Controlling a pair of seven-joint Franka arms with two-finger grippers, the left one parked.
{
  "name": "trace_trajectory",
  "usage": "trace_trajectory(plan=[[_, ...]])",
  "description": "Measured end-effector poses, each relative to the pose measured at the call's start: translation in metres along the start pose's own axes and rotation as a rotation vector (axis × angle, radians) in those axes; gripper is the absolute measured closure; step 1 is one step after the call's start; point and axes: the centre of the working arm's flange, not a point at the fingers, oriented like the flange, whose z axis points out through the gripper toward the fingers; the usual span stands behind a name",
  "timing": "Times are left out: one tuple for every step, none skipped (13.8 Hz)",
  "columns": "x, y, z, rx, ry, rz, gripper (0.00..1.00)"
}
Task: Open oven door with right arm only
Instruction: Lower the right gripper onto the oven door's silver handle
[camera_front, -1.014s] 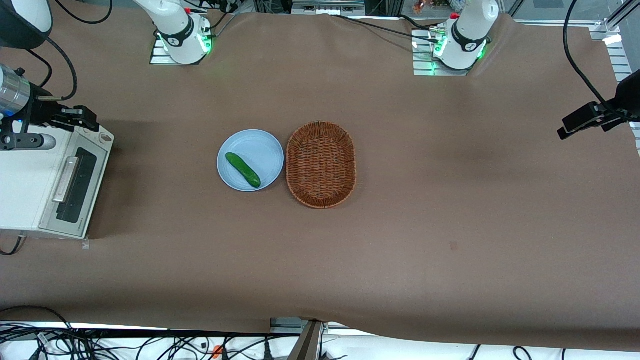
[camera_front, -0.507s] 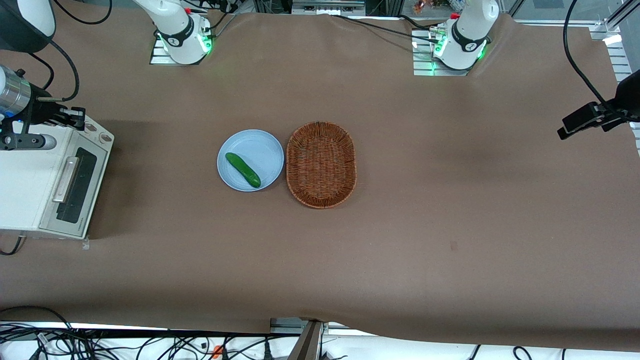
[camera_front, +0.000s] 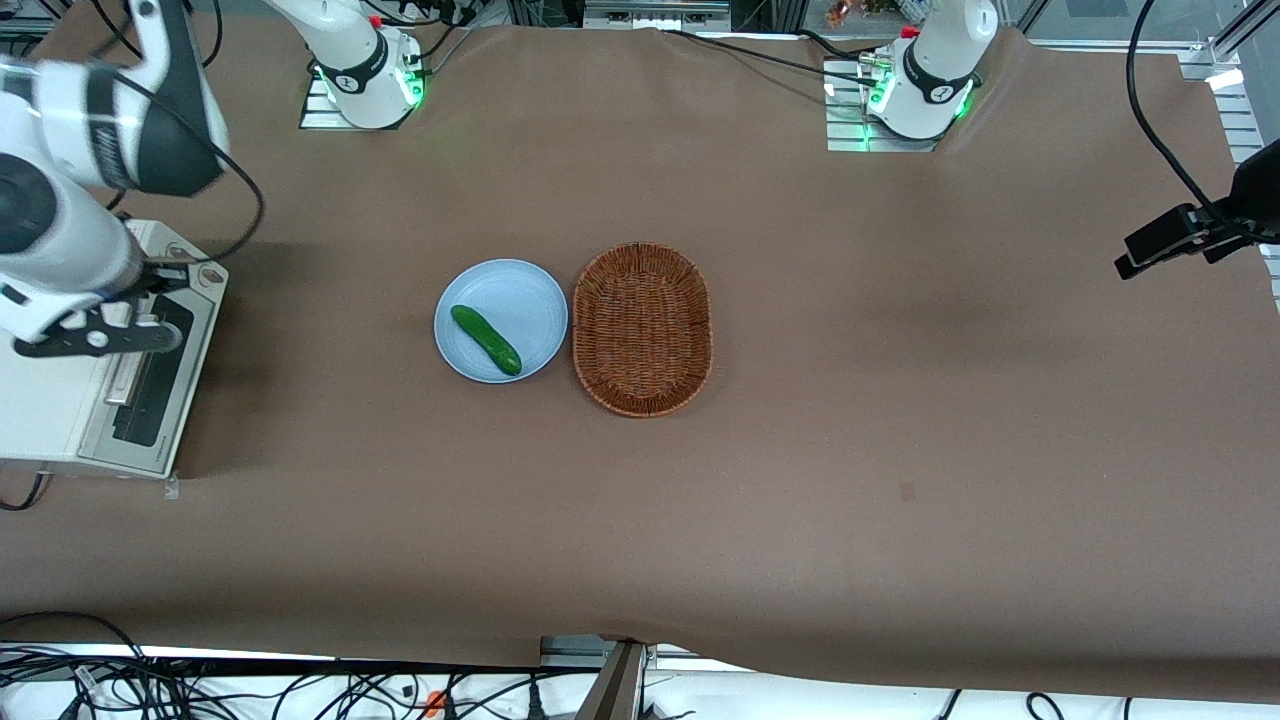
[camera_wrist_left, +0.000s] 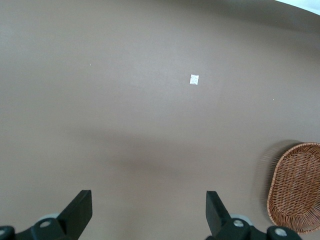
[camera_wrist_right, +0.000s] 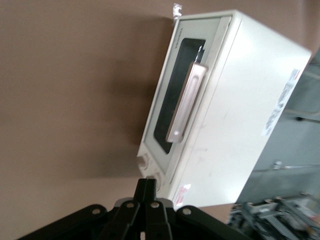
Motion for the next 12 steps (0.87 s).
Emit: trace_trajectory(plan=[[0.014, -0.005, 0.016, -0.03, 0.0, -0.005, 0.99], [0.027, -0.004, 0.036, -0.056, 0.001, 0.011, 0.99], [0.037, 0.001, 0.057, -0.073, -0.009, 0.042, 0.99], [0.044, 0.006, 0.077, -0.086, -0.024, 0.071, 0.99], [0.048, 0.01, 0.091, -0.097, -0.037, 0.087, 0.99], [0.05, 0.012, 0.099, -0.106, -0.042, 0.094, 0.99], [0.052, 0.014, 0.101, -0.119, -0.036, 0.095, 0.99], [0.053, 0.016, 0.102, -0.129, -0.029, 0.096, 0.99], [0.053, 0.019, 0.104, -0.132, -0.029, 0.099, 0.99], [0.053, 0.022, 0.107, -0.132, -0.031, 0.103, 0.99], [0.053, 0.025, 0.11, -0.13, -0.029, 0.106, 0.99], [0.055, 0.027, 0.115, -0.127, -0.025, 0.108, 0.99]])
